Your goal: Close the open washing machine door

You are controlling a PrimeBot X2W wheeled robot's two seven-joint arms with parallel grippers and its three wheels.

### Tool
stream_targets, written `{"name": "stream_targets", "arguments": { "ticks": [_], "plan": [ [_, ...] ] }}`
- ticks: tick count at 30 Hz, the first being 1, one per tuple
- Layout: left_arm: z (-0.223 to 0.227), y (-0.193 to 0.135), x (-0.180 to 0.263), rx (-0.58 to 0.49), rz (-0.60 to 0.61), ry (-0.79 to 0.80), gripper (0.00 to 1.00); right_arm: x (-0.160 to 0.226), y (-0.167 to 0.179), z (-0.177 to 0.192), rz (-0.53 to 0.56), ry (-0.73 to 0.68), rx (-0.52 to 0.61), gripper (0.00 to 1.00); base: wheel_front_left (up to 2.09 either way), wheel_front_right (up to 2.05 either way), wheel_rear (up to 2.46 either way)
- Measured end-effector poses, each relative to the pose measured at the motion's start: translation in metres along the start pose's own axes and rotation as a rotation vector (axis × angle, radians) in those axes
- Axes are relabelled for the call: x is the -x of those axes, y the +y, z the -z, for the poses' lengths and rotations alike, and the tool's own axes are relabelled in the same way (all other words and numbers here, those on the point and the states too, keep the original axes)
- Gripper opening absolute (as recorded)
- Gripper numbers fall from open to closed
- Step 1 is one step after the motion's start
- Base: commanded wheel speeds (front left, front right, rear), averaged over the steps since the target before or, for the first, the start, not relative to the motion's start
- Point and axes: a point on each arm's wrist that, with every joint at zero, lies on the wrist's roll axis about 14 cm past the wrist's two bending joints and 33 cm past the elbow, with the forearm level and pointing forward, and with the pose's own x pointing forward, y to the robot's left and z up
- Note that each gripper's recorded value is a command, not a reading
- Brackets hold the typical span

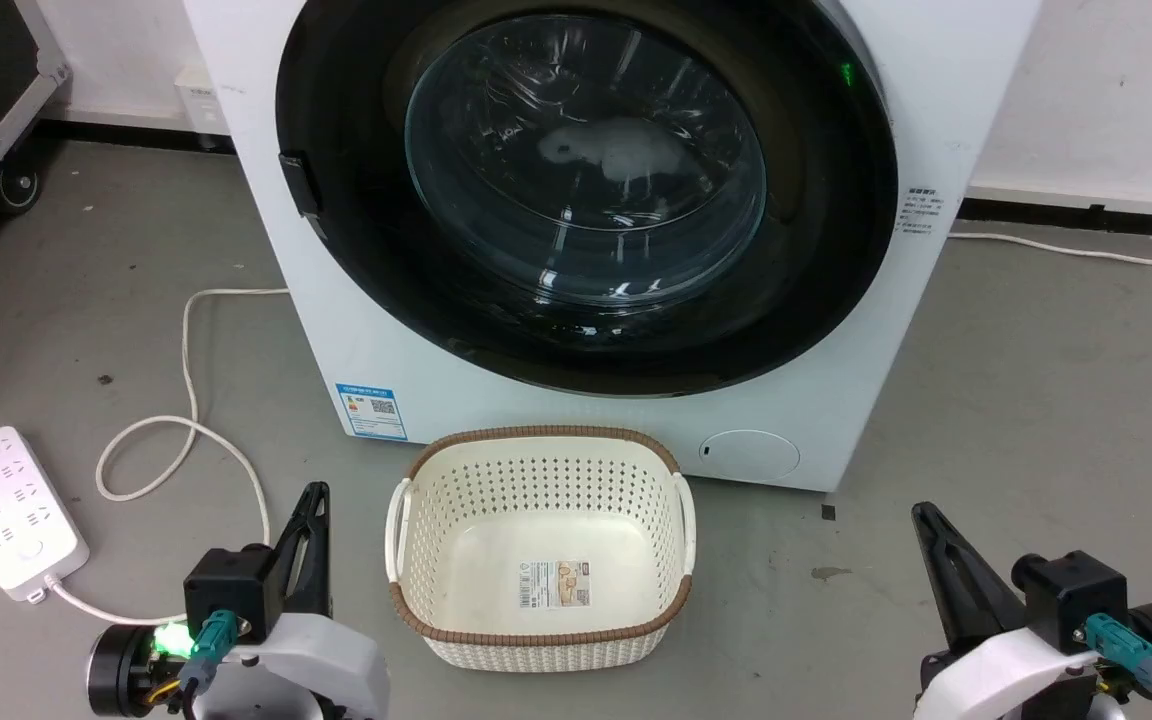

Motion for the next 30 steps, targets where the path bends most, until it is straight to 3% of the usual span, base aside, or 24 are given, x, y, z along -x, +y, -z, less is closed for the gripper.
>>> {"name": "stream_targets", "arguments": {
  "ticks": [30],
  "plan": [
    [0.0019,0.001,0.0016,-0.017,-0.015,0.014,0.0,-0.0019,0.0039,-0.0004,-0.012,0.004,0.01,0.0,0.0,0.0,0.0]
  ]
}}
